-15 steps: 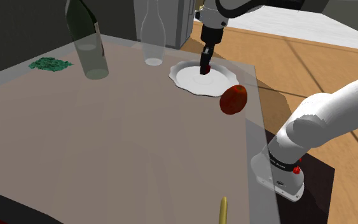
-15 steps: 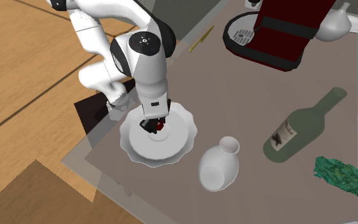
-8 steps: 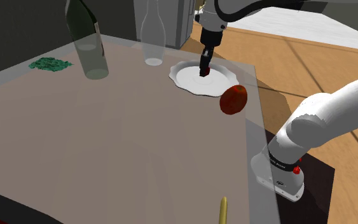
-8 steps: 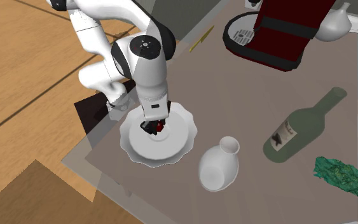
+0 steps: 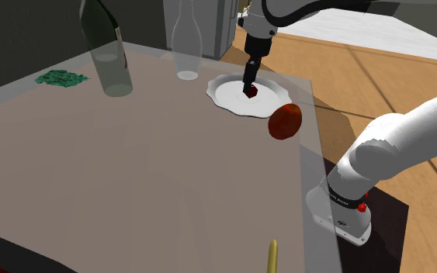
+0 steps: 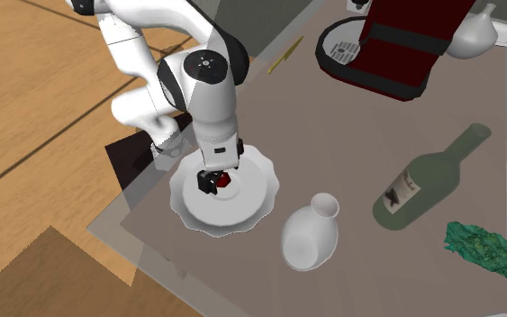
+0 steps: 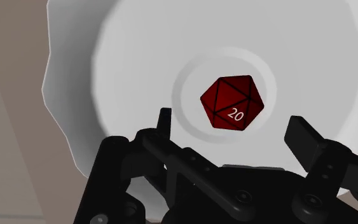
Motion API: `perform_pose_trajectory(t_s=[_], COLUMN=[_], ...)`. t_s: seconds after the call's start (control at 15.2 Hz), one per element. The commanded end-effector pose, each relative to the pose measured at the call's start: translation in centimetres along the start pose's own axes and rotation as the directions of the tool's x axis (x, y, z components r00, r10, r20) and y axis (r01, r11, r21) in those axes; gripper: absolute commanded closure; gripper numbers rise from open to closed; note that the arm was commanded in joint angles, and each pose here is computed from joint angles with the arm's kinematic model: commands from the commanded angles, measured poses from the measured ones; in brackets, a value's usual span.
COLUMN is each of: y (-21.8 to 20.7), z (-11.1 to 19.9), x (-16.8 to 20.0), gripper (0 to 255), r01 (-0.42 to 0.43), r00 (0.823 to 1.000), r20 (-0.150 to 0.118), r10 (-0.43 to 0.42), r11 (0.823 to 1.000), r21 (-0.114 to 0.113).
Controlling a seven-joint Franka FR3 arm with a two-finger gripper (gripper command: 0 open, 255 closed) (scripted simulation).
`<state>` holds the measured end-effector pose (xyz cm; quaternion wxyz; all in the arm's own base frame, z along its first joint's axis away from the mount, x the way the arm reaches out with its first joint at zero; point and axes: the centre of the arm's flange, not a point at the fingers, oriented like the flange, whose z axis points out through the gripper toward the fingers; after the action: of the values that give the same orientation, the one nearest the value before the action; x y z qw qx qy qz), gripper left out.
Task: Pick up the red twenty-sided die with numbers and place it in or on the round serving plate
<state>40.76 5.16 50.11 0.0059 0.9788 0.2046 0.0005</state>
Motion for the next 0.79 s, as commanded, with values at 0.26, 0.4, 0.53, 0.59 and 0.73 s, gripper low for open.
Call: perform_pose_trajectory(t_s=[0.26, 0.4, 0.53, 0.59, 0.73], y=[0.0, 0.0, 0.0, 0.0, 0.0], z=[-5.0, -5.0, -5.0, -5.0, -5.0], x=[0.0, 0.0, 0.0, 0.0, 0.0], gripper=[0, 0, 0, 0, 0], r01=[0.0, 0.0, 0.0, 0.0, 0.0], r00=[1.0, 1.0, 1.0, 1.0, 1.0], r20=[0.0, 0.0, 0.0, 0.0, 0.0], r10=[0.0, 0.0, 0.0, 0.0, 0.0], r11=[1.0, 1.0, 1.0, 1.0, 1.0], r21=[0.0, 0.0, 0.0, 0.0, 0.0])
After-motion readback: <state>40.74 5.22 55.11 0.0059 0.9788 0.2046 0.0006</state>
